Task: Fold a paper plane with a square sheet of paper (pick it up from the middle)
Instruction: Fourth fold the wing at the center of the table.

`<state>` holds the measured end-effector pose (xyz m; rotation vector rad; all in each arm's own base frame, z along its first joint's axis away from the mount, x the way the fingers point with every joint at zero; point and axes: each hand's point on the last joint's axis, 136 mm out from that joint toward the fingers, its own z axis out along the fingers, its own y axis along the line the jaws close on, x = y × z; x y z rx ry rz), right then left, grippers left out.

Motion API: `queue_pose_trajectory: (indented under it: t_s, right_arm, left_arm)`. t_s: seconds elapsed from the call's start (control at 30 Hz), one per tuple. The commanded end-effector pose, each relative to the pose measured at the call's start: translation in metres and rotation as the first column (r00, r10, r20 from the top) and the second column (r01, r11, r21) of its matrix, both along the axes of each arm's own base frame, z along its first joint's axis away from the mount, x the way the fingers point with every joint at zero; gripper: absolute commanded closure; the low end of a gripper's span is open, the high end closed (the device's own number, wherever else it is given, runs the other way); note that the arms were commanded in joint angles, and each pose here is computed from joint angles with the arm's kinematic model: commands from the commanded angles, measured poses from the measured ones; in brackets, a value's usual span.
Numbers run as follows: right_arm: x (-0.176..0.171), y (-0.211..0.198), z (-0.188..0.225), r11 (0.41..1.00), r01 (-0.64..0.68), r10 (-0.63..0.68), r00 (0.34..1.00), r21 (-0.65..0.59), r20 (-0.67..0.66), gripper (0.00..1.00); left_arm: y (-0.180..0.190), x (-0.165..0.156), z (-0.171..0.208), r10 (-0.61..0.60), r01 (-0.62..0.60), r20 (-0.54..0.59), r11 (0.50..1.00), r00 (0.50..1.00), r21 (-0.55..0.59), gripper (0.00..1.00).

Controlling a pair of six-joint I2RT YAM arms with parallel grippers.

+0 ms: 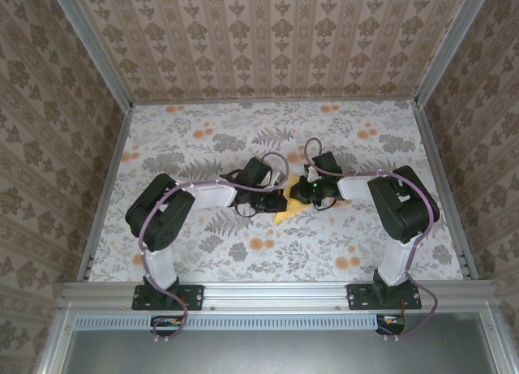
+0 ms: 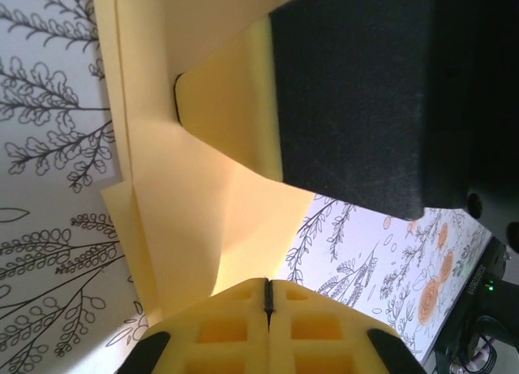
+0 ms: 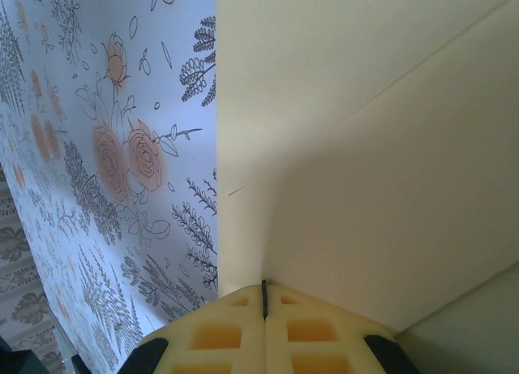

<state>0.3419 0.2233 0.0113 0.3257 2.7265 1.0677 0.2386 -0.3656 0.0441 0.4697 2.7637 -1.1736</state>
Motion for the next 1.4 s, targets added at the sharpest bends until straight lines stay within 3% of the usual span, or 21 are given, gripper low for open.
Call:
queue_pose_trajectory:
  t_s: [0.0, 0.6, 1.0, 1.2, 1.37]
  right_arm:
    - [-0.033, -0.034, -0.057, 0.98, 0.035, -0.069, 0.983, -0.197, -0.17, 1.0]
    - [-0.037, -0.037, -0.064, 0.977, 0.03, -0.073, 0.978, -0.213, -0.197, 1.0]
    - [-0.043, -0.043, -0.072, 0.97, 0.027, -0.084, 0.971, -0.243, -0.225, 1.0]
    - [-0.043, -0.042, -0.073, 0.971, 0.031, -0.087, 0.969, -0.236, -0.23, 1.0]
    - [-0.044, -0.041, -0.073, 0.973, 0.031, -0.086, 0.969, -0.23, -0.233, 1.0]
  left_arm:
    - [0.004, -0.012, -0.015, 0.009, -0.007, -0.068, 1.0, 0.998, 0.026, 0.98]
    - [0.014, -0.031, -0.035, 0.045, -0.037, -0.13, 0.998, 0.99, 0.06, 0.98]
    - [0.045, -0.063, -0.056, 0.092, -0.07, -0.197, 0.991, 0.976, 0.116, 0.99]
    - [0.043, -0.068, -0.032, 0.077, -0.074, -0.191, 0.997, 0.979, 0.025, 1.0]
    - [0.035, -0.027, 0.015, 0.099, -0.103, -0.052, 0.991, 0.994, -0.084, 1.0]
